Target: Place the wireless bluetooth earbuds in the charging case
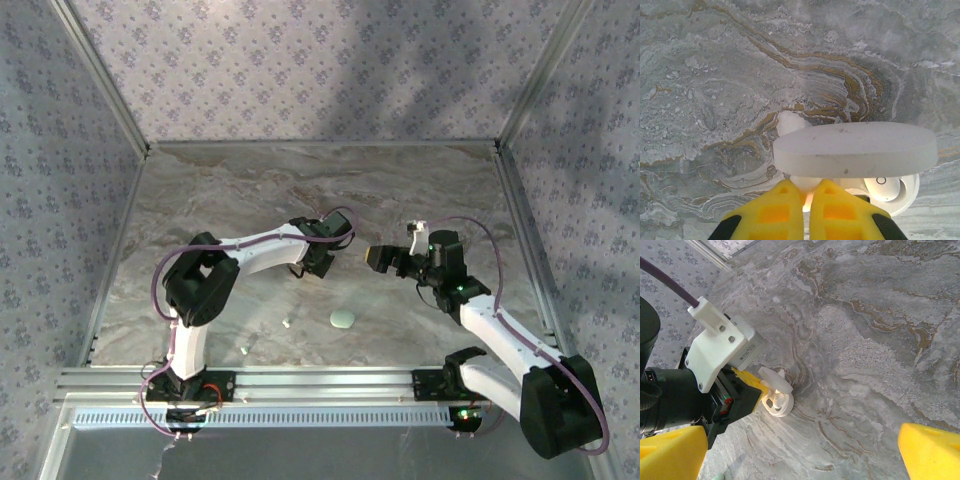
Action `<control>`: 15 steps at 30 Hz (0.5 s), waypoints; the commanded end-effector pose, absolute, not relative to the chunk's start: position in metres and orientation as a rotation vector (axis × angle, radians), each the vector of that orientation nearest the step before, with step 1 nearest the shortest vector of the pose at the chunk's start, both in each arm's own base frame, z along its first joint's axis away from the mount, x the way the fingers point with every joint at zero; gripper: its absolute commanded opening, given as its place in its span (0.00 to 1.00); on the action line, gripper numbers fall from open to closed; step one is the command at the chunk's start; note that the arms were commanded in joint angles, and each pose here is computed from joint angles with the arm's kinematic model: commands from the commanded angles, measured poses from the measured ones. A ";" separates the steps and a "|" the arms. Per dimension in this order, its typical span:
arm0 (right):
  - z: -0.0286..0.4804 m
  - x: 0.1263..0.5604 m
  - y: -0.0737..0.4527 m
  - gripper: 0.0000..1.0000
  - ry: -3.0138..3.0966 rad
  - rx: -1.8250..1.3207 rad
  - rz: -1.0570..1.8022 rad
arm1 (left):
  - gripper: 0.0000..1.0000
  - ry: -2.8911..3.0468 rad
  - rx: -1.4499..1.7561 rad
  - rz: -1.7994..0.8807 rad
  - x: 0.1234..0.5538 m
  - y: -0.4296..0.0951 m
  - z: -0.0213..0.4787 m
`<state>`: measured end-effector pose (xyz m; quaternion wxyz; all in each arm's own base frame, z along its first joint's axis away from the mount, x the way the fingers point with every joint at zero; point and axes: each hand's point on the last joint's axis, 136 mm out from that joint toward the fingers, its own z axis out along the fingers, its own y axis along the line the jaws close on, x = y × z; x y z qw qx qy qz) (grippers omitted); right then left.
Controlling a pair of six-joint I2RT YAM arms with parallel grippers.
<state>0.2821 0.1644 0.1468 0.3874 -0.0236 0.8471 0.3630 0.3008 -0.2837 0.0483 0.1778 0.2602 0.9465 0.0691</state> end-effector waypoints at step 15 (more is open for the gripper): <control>0.146 0.283 0.164 1.00 2.149 -0.059 0.928 | 0.16 2.699 0.785 0.207 0.294 -0.296 0.049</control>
